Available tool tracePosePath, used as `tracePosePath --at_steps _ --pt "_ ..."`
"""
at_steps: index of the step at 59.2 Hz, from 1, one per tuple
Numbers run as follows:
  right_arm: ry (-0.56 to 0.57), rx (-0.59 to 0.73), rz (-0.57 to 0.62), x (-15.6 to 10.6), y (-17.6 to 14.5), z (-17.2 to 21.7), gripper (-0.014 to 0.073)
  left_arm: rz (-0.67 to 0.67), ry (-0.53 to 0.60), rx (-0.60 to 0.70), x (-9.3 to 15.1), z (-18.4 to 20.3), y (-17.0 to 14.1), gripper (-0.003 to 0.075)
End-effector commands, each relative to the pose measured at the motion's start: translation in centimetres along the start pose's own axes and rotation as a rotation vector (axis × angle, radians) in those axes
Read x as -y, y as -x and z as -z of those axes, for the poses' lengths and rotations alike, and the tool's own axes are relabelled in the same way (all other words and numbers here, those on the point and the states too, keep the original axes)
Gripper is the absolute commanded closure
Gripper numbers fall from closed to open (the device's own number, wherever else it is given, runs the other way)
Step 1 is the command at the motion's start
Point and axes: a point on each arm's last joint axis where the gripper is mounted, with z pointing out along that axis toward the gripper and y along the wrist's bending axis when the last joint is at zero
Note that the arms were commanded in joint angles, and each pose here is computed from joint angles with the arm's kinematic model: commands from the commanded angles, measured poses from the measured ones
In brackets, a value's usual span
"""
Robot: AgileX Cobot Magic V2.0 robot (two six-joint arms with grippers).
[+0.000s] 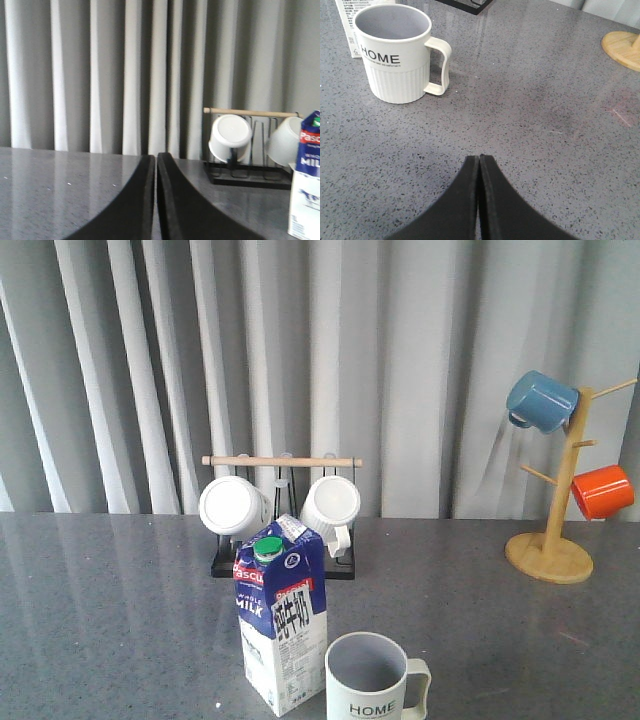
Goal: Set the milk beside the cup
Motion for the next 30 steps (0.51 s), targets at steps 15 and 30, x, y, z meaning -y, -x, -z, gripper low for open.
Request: tracePosePath --at_steps 15,30 --pt "0.000 0.090 0.012 0.1 1.4 0.4 0.0599 -0.075 0.072 0.072 -0.5 0.3 1.1 0.0727" --pt "0.000 0.090 0.012 0.1 1.4 0.4 0.0599 -0.142 -0.016 -0.051 0.2 0.2 0.0 0.0727"
